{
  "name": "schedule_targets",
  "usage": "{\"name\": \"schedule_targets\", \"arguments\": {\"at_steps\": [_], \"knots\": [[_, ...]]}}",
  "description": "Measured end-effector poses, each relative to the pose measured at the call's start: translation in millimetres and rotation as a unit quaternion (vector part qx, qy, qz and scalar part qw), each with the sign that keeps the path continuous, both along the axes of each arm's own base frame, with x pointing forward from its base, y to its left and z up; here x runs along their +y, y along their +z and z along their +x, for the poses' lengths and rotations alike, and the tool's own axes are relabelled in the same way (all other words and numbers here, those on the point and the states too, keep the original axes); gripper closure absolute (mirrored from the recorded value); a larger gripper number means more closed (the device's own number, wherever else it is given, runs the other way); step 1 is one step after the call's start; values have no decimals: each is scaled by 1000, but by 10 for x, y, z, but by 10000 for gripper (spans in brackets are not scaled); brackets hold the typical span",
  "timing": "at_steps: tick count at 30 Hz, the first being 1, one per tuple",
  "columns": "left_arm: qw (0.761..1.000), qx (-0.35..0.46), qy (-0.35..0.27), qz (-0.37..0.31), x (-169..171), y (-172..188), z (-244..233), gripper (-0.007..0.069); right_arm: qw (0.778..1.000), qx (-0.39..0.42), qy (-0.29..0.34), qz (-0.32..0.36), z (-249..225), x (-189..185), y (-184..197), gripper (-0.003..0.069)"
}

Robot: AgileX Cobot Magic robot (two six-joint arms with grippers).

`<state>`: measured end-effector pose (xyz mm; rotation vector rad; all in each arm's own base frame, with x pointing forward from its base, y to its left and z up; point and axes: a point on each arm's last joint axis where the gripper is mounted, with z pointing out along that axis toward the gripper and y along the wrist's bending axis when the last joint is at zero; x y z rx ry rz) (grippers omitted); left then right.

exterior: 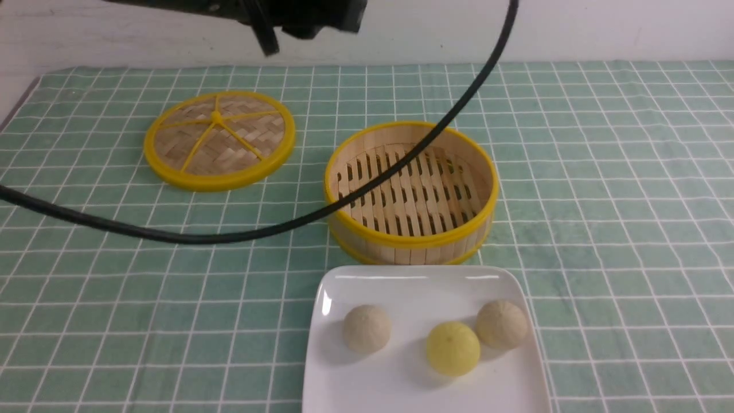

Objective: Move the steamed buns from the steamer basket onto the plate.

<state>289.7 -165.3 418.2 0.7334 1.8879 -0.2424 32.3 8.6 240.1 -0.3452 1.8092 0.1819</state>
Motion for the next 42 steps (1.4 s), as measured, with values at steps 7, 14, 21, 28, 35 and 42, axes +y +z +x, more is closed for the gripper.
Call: {"name": "schedule_targets", "arguments": {"at_steps": [7,14,21,28,35,42], "knots": [[998,44,53,9,190,-321,-192,330,1000,0,0,0,0,0,0,418],[997,-8,61,-40,639,-475,-995,330,1000,0,0,0,0,0,0,418],[985,-15,148,-83,1194,-919,-1593,330,1000,0,0,0,0,0,0,418],[959,-23,263,-106,1540,-1490,-1865,330,1000,0,0,0,0,0,0,418],[912,-69,376,-146,1763,-1987,-2041,330,1000,0,0,0,0,0,0,418],[900,-113,393,-152,1774,-2297,-2249,330,1000,0,0,-1,1,-1,0,418]]}}
